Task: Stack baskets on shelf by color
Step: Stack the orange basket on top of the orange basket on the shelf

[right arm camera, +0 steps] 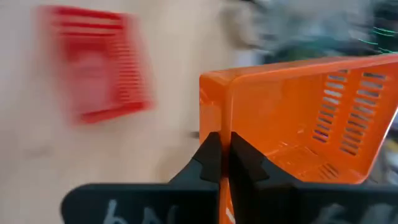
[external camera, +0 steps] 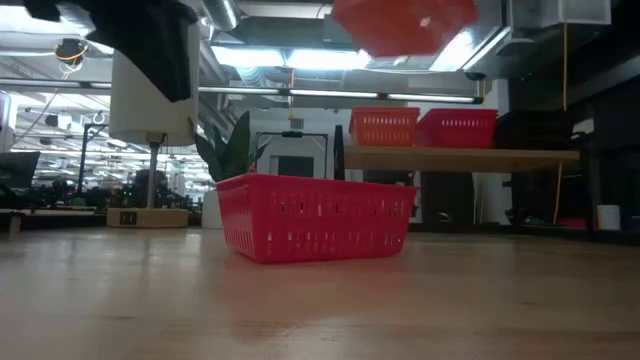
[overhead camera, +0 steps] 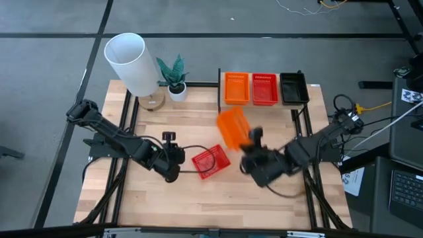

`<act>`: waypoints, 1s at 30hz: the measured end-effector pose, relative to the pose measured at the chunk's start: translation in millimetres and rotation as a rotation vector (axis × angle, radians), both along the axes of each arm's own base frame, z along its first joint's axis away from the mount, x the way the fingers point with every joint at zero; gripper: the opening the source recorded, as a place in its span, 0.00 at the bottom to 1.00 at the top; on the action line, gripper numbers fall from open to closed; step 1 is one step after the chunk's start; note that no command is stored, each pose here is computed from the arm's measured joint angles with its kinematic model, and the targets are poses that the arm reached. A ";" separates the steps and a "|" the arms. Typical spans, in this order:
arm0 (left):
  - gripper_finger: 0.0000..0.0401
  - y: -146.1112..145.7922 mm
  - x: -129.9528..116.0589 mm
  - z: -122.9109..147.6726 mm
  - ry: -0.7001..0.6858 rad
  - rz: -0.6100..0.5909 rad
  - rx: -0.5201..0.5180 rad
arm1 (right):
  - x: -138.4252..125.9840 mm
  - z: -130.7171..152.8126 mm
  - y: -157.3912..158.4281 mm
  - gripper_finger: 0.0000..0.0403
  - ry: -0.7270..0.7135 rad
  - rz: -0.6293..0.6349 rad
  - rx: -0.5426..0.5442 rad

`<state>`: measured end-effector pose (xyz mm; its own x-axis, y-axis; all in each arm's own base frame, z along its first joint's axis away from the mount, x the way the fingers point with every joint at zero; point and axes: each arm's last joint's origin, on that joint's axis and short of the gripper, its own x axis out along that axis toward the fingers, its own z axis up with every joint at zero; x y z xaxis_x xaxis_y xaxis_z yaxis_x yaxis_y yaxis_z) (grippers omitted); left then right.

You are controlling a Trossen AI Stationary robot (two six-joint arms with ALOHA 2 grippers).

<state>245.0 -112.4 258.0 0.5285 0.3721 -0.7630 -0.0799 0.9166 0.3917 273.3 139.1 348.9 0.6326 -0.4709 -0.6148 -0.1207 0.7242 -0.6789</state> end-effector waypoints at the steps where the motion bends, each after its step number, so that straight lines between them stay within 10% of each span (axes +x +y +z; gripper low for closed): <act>1: 0.25 -1.6 -0.8 -0.1 0.000 -0.006 0.000 | 4.5 6.5 -9.2 0.01 -0.022 -0.033 -0.036; 15: 0.25 -4.3 -0.8 0.3 -0.022 -0.005 0.017 | 28.9 41.7 -202.4 0.01 0.025 -0.347 0.217; 30: 0.25 -3.9 -0.8 0.3 -0.028 0.011 0.009 | 42.7 18.2 -227.0 0.06 0.108 -0.390 0.286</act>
